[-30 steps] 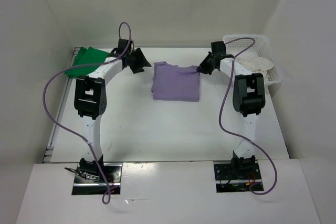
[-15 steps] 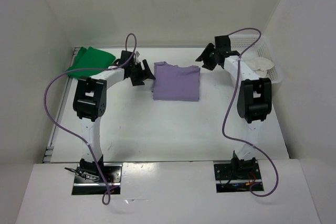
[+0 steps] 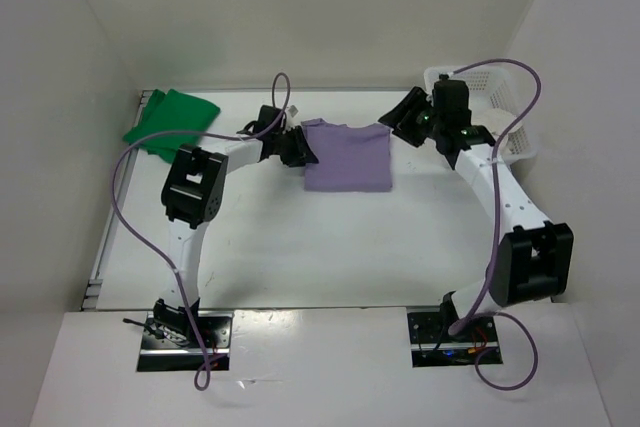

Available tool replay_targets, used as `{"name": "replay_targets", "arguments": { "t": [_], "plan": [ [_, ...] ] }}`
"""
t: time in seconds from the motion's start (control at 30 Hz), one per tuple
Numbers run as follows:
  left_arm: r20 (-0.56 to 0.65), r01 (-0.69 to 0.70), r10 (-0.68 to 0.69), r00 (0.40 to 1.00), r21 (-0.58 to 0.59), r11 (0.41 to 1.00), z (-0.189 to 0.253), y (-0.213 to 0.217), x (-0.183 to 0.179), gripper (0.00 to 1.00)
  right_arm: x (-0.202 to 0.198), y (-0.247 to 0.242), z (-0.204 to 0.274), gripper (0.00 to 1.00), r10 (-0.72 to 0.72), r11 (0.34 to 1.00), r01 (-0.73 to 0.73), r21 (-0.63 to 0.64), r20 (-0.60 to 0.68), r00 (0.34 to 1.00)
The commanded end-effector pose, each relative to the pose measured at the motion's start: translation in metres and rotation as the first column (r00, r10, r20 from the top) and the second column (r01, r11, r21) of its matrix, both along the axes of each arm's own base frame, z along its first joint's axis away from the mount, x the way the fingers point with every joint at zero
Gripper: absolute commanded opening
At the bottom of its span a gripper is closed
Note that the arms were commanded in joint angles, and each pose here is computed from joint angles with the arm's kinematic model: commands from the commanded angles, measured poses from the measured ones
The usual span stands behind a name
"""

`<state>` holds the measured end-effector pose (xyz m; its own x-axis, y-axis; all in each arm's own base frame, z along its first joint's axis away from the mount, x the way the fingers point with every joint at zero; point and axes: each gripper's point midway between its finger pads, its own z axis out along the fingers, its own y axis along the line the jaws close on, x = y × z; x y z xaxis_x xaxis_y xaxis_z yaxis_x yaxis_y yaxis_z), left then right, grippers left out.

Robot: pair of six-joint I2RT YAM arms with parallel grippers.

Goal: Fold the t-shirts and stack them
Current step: Put the neatly folded tshirt into the corner of the board with the left arm

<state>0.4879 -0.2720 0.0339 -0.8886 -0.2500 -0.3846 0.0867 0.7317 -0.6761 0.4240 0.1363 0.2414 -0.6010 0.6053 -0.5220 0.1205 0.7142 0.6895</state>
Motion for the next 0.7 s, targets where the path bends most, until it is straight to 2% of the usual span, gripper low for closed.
{"name": "replay_targets", "arguments": {
  "t": [0.0,0.03,0.07,0.17,0.2,0.33,0.43,0.47,0.57,0.6,0.67],
  "plan": [
    [-0.027,-0.009,0.008,1.000,-0.066,0.998,-0.003,-0.015,-0.003,0.31,-0.020,0.004,0.004,0.59,0.024,0.999,-0.025,0.022,0.020,1.000],
    [-0.021,-0.014,0.013,1.000,-0.074,0.997,0.002,-0.017,0.000,0.20,-0.026,0.003,0.008,0.59,0.024,0.999,-0.025,0.024,0.033,0.999],
    [0.039,-0.018,0.021,0.999,-0.090,0.996,0.029,-0.019,0.012,0.16,-0.030,0.002,0.006,0.59,0.024,0.999,-0.025,0.023,0.029,0.999],
    [0.104,-0.029,0.037,0.994,-0.071,0.997,0.060,-0.015,0.031,0.06,-0.050,0.001,-0.008,0.59,0.028,0.999,-0.028,0.031,-0.006,1.000],
    [0.162,-0.024,0.039,0.986,-0.093,0.995,0.091,-0.018,0.042,0.06,-0.056,0.000,-0.019,0.59,0.028,0.999,-0.027,0.028,-0.027,0.999],
    [0.267,-0.088,0.116,0.957,-0.115,0.989,0.157,0.025,0.075,0.02,-0.073,-0.002,-0.024,0.59,0.036,0.999,-0.034,0.031,-0.041,0.999],
    [0.304,-0.170,0.196,0.932,-0.110,0.979,0.181,0.081,0.096,0.02,-0.080,-0.001,-0.022,0.59,0.043,0.998,-0.042,0.036,-0.041,0.998],
    [0.331,-0.220,0.248,0.911,-0.120,0.968,0.200,0.114,0.105,0.02,-0.082,0.000,-0.025,0.59,0.051,0.998,-0.049,0.040,-0.050,0.997],
    [0.370,-0.301,0.321,0.872,-0.114,0.947,0.225,0.172,0.108,0.02,-0.087,0.003,-0.025,0.59,0.078,0.996,-0.076,0.047,-0.048,0.996],
    [0.380,-0.367,0.383,0.842,-0.117,0.923,0.228,0.215,0.112,0.02,-0.087,0.003,-0.025,0.59,0.078,0.996,-0.076,0.047,-0.048,0.996],
    [0.373,-0.433,0.443,0.815,-0.115,0.894,0.228,0.257,0.105,0.02,-0.089,0.004,-0.027,0.59,0.094,0.995,-0.091,0.045,-0.054,0.994]
  ]
}}
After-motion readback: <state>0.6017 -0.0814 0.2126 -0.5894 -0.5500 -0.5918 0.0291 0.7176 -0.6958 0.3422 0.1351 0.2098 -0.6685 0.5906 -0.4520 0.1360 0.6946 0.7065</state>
